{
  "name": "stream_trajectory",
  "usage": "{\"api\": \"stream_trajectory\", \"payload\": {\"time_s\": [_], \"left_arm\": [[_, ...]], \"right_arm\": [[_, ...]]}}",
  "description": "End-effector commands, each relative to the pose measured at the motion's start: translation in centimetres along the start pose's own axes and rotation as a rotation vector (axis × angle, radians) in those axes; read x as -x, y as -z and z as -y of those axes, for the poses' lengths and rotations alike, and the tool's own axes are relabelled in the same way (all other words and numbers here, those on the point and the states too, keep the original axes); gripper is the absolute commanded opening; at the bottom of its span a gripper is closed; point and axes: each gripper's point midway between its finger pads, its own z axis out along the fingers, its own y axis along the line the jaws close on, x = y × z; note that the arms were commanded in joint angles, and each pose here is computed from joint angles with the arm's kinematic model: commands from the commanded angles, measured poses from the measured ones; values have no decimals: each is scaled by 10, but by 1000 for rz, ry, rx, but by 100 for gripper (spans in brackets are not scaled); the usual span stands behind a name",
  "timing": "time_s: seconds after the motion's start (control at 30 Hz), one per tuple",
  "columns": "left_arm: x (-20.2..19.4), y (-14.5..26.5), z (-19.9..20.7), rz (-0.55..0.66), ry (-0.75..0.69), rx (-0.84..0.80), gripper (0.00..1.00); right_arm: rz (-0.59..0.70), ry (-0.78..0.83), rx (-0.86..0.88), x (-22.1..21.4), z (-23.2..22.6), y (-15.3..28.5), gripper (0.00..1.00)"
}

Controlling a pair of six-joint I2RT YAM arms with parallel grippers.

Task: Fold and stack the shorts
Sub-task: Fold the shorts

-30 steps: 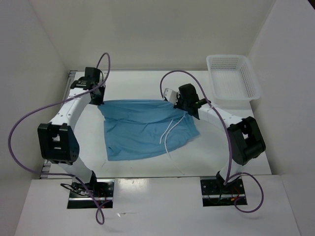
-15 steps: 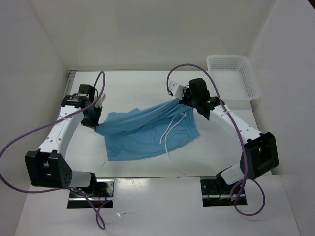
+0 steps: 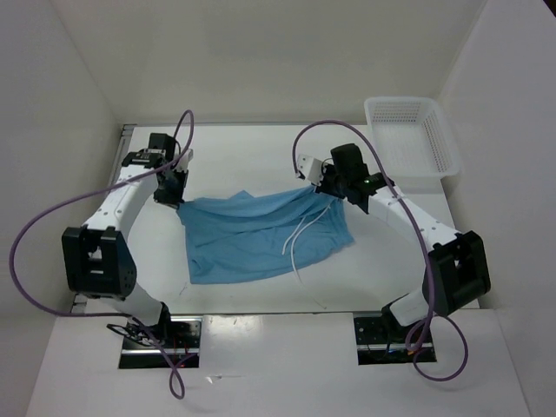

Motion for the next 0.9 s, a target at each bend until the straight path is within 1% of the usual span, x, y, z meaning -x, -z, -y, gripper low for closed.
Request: {"api": "stream_trajectory", "payload": {"time_s": [0.0,0.07,0.13,0.17,0.2,0.23,0.33,0.37,0.4,0.47,0.5,0.53,0.57,0.6,0.63,0.67,0.73,0.8,0.87], "left_arm": [[40,-22,0,69,4,-19,1],[45,-45,0,46,4,-20,3],[56,-56,1,45,3,-30,4],[54,-71,2,9,3,-32,4],[64,-74,3,27,3,-42,5],[61,-85,6,0,3,-56,5],[64,-98,6,-3,3,-57,11],[63,-101,8,-12,3,-66,25],[65,-101,8,-1,3,-66,32],[74,-87,13,49,2,-99,42],[72,-83,15,59,1,-112,50],[76,-67,15,100,11,-139,52],[77,-60,20,116,9,-166,53],[70,-52,21,106,21,-195,53],[62,-40,37,106,18,-286,53],[53,-35,40,86,33,-330,53],[16,-33,62,-15,54,-448,51],[-7,-38,71,-94,74,-493,47],[-23,-46,72,-143,98,-507,43]], "right_arm": [[-5,6,-17,-3,5,-15,0],[-6,6,-16,-3,5,-22,0],[-27,6,11,-8,-1,-33,0],[-26,6,10,-8,-1,-37,0],[-29,6,13,-8,-1,-44,0],[-36,6,23,-10,-4,-48,0],[-44,-12,32,-11,-5,-60,0],[-34,-12,19,-6,2,-58,0],[-35,-23,21,-5,2,-62,0],[-37,-23,24,-5,2,-65,0],[-43,-23,31,-7,0,-67,0],[-43,-23,31,-7,0,-67,0],[-50,-23,39,-8,-2,-67,0],[-50,-23,39,-8,-2,-67,0],[-50,-23,39,-8,-2,-67,0],[-56,-32,46,-10,-4,-67,0],[-56,-32,46,-10,-4,-67,0],[-62,-33,53,-12,-7,-69,0],[-61,-23,54,-12,-6,-69,0]]}}
